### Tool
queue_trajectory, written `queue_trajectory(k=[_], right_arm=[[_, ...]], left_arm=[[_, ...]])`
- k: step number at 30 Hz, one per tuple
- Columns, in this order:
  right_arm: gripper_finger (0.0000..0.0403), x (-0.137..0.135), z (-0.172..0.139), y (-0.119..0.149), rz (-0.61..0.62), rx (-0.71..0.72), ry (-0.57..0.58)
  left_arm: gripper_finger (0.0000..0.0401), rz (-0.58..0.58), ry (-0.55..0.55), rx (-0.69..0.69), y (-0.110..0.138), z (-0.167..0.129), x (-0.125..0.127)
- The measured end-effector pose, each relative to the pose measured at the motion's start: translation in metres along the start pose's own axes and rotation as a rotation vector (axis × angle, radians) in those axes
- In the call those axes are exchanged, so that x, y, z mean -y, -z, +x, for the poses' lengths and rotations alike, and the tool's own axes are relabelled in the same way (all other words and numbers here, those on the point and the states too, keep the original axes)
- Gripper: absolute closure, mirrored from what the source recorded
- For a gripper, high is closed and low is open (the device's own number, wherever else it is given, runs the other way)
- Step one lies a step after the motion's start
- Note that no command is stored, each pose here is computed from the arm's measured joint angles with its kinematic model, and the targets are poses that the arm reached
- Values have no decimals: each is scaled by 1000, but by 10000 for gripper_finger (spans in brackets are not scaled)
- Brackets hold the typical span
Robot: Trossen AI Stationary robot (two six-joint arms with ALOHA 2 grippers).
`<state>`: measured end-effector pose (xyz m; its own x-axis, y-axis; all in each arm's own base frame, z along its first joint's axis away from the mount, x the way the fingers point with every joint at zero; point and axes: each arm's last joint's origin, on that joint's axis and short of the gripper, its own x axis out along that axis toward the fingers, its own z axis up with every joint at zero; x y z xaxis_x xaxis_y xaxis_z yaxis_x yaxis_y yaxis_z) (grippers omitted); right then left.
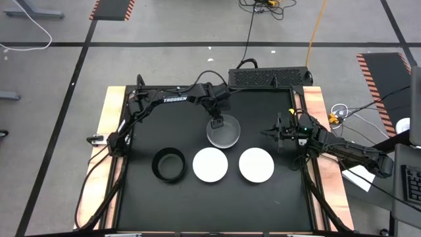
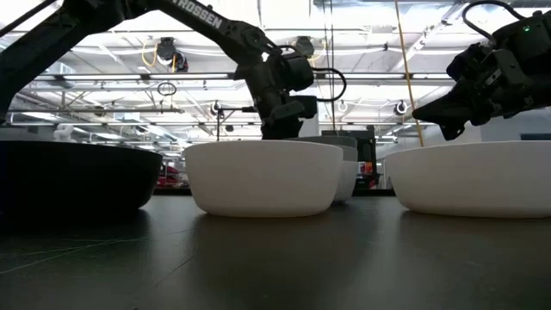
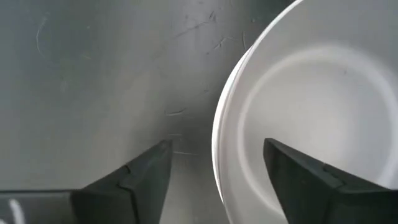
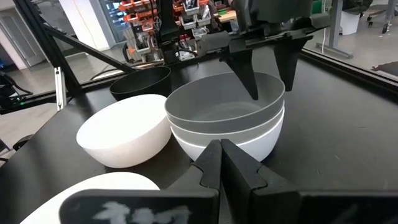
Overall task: Nest bowls inside each other
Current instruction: Stack the right white bowl on top of the grey bowl
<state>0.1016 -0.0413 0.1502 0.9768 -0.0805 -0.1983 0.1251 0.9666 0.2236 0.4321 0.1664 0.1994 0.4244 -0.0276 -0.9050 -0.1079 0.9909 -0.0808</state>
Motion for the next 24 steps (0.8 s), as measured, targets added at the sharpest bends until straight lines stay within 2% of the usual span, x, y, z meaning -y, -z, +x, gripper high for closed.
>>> queue_trajectory(k=[9, 18, 24], right_arm=[[403, 0, 0, 0, 1, -2, 0], [403, 0, 0, 1, 4, -7, 1], [403, 0, 0, 1, 6, -7, 1]], left_arm=[[95, -5, 8, 36, -4, -16, 2], [93, -13, 12, 29, -2, -23, 3], [93, -16, -13, 61, -2, -57, 6]])
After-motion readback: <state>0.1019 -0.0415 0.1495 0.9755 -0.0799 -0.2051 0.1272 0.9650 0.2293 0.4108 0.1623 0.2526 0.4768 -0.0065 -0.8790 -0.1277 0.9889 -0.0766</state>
